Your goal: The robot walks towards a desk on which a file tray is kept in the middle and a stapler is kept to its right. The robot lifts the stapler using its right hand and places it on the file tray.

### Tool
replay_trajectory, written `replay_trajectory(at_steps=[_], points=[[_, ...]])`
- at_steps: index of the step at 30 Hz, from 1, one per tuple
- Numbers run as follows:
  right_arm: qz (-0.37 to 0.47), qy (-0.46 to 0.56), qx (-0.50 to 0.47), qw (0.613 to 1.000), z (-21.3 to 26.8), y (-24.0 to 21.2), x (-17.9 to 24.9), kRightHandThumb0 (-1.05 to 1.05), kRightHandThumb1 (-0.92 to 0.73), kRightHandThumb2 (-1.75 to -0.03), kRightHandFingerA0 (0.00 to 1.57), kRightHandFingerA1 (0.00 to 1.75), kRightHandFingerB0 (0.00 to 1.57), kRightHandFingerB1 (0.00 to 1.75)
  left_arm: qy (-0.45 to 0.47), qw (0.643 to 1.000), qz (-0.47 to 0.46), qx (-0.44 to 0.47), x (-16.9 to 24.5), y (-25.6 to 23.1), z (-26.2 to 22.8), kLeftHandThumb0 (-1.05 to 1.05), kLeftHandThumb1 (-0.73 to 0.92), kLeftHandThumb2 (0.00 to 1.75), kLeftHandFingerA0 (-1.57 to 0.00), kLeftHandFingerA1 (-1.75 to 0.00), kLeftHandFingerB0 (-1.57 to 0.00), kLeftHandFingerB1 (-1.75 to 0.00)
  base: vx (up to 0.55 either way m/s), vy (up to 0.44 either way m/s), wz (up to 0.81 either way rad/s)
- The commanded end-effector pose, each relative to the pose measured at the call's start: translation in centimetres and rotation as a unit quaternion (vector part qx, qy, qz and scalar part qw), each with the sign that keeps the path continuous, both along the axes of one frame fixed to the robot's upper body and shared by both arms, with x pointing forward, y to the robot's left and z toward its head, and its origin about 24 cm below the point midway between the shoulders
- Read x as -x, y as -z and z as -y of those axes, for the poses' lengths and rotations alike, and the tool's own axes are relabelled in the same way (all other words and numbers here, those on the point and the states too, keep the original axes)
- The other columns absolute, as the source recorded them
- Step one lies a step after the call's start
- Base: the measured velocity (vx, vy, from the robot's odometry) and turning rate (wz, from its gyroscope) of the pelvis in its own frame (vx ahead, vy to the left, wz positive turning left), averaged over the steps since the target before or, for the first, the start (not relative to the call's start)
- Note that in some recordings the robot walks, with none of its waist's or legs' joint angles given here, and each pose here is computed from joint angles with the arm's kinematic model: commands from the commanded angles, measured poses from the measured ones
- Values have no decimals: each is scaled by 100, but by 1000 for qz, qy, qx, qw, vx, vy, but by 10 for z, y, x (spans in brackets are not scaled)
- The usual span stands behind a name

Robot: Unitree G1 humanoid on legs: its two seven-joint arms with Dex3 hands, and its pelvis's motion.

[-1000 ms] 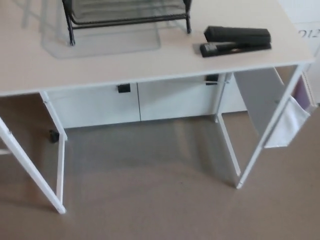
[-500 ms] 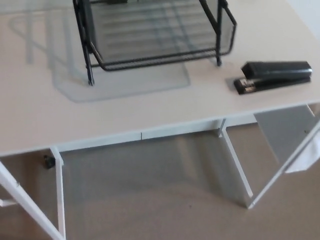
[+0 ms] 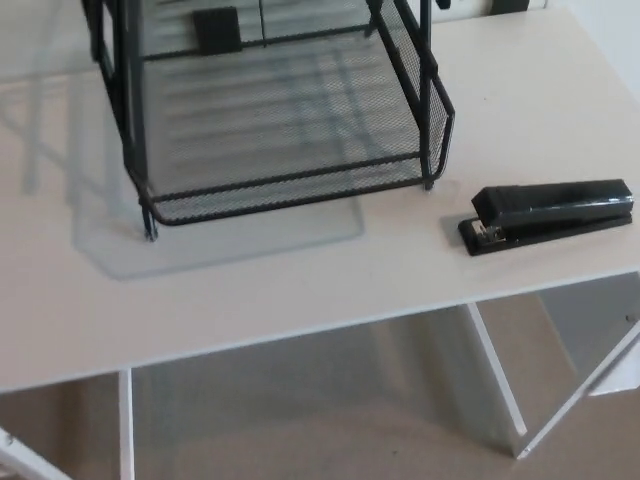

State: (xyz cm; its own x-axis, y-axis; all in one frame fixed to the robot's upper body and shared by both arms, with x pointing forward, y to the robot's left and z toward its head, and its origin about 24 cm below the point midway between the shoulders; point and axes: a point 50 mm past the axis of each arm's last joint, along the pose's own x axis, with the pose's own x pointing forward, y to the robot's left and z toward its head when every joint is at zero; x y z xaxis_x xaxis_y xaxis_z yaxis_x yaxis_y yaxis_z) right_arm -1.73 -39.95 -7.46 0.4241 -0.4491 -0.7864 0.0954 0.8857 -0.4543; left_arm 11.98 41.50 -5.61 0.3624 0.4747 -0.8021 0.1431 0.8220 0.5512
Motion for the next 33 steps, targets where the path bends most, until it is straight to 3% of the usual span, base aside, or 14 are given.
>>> replay_trajectory(at_steps=[1, 13, 14, 16, 17, 24, 25, 26, 28, 29, 30, 31, 32, 33], points=[[0, 0, 7, 1000, 4, -4, 0, -73, -52, -93, 1, 39, 0, 23, 1, 1000, -4, -10, 3, -1, -2, -84, 37, 105, -43, -84, -37, -78, 110, 102, -13], [-1, 1, 7, 1000, 5, -4, 1, -73, -52, -93, 1, 39, 0, 23, -27, 1000, 12, 1, 2, -1, -2, -75, 33, 102, -40, -82, -35, -76, 161, 196, -8], [-1, 1, 7, 1000, 5, -4, 1, -73, -52, -93, 1, 39, 0, 23, -24, 1000, 10, -1, 1, -2, -3, -68, 44, 88, -34, -87, -31, -79, 100, 26, 7], [0, 0, 7, 1000, 5, -4, 0, -73, -52, -93, 1, 39, 0, 23, -24, 1000, 10, 0, 1, -1, -3, -68, 44, 88, -34, -87, -31, -79, 95, -16, 7], [1, -1, 8, 1000, 6, -5, -1, -73, -52, -93, 1, 39, 0, 23, -19, 1000, 9, -2, 2, -1, -2, -73, 36, 103, -35, -78, -30, -72, 84, -78, 6], [3, -4, 10, 1000, 7, -5, -5, -73, -52, -93, 1, 39, 0, 23, -25, 1000, 15, 1, 2, 0, -2, -75, 33, 103, -42, -83, -37, -77, 29, -142, 2], [0, -24, 14, 1000, 11, -9, -14, -71, -70, -62, 7, 31, 0, 22, -26, 1000, 12, -1, 3, 0, -2, -79, 33, 121, -41, -90, -31, -82, -18, -119, -5], [1, -36, 23, 999, 13, -12, -16, -73, -56, -91, 6, 37, 0, 17, -27, 1000, 11, -3, 3, 0, -2, -79, 33, 121, -43, -91, -30, -82, 2, -163, -5], [33, -5, 13, 999, 13, -12, -16, -81, -58, -93, 3, 27, 0, 10, -20, 1000, 2, -10, 5, 1, -2, -80, 33, 120, -44, -91, -32, -82, -28, -128, -3], [77, 50, 21, 996, 15, -14, -17, -72, -53, -87, 10, 47, 3, 22, -27, 1000, 9, -9, 5, 1, -2, -80, 31, 121, -52, -97, -40, -87, 0, 0, 0], [89, 83, 10, 993, 18, -14, -18, -71, -67, -60, 14, 37, 0, 27, -48, 999, 25, 2, 6, 1, -2, -78, 30, 123, -48, -97, -35, -88, 0, 0, 0], [105, 125, 5, 987, 18, -12, -19, -71, -51, -85, 11, 48, 3, 31, -47, 999, 26, 4, 6, 1, -2, -80, 31, 123, -40, -95, -29, -86, 0, 0, 0], [110, 128, 10, 986, 20, -14, -20, -75, -52, -87, 15, 49, 2, 32, -43, 999, 23, 3, 6, 2, -1, -67, 41, 124, -24, -80, -14, -73, 0, 0, 0], [112, 128, 12, 985, 21, -15, -21, -67, -62, -60, 21, 38, 6, 24, -42, 999, 21, 2, 7, 2, -1, -67, 39, 122, -26, -80, -16, -72, 0, 0, 0]])
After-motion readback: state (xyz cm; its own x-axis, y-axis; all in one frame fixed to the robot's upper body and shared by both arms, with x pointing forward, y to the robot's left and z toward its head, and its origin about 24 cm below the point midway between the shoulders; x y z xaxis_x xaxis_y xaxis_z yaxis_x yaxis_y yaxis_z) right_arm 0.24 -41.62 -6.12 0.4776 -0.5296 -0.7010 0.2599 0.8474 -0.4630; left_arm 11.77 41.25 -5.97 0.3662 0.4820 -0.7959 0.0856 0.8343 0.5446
